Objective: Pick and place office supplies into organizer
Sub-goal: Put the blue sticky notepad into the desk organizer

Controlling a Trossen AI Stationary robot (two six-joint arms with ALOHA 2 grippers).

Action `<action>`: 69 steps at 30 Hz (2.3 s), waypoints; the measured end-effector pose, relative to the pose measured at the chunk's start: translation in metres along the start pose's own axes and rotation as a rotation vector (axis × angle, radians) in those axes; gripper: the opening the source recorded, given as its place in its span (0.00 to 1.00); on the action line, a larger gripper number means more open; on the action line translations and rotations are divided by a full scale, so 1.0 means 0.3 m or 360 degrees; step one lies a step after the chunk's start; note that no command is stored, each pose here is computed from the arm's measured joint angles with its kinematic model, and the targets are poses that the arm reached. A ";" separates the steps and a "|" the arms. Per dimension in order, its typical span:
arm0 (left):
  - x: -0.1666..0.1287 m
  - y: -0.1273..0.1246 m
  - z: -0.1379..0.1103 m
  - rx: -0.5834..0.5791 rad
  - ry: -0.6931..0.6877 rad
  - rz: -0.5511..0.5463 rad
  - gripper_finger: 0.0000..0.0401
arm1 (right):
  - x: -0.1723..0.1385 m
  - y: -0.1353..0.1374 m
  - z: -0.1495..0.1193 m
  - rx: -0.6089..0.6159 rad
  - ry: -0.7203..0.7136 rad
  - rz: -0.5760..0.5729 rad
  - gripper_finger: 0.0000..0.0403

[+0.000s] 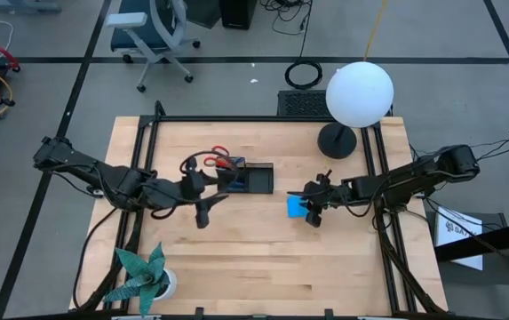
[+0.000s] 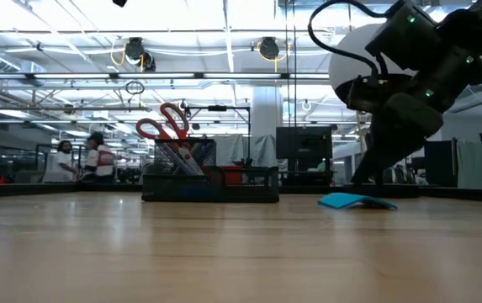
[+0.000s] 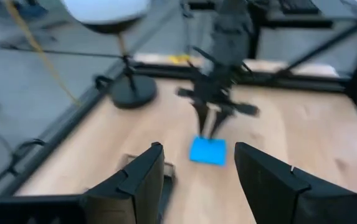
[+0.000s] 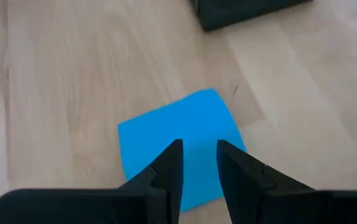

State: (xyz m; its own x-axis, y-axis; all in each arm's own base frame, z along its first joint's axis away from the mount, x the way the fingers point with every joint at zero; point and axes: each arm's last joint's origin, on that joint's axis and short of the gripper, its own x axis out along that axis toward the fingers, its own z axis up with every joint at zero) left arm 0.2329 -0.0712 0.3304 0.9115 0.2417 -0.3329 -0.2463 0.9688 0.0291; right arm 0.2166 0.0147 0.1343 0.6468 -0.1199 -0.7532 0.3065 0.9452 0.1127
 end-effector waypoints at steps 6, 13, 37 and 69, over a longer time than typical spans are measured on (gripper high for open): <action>0.010 -0.014 -0.059 0.0033 0.0300 -0.0219 0.51 | 0.040 0.010 -0.025 -0.0016 0.0075 -0.0017 0.22; 0.094 -0.034 -0.155 0.0141 0.0632 -0.0128 0.51 | 0.126 0.033 -0.028 -0.0046 0.0027 0.0114 0.22; 0.421 -0.061 -0.405 0.0168 0.0637 -0.0054 0.51 | 0.174 0.071 0.014 -0.0117 -0.0186 0.0346 0.22; 0.456 -0.105 -0.460 0.0106 0.0660 -0.0083 0.51 | 0.312 0.153 0.147 -0.0197 -0.0235 0.0356 0.22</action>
State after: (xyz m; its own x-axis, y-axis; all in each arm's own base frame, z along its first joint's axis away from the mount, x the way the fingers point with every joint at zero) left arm 0.3198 -0.0763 0.1540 0.7091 0.1629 -0.6860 -0.1693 0.9838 0.0585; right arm 0.3219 0.0336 0.0975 0.7860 0.0612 -0.6152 0.0634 0.9819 0.1787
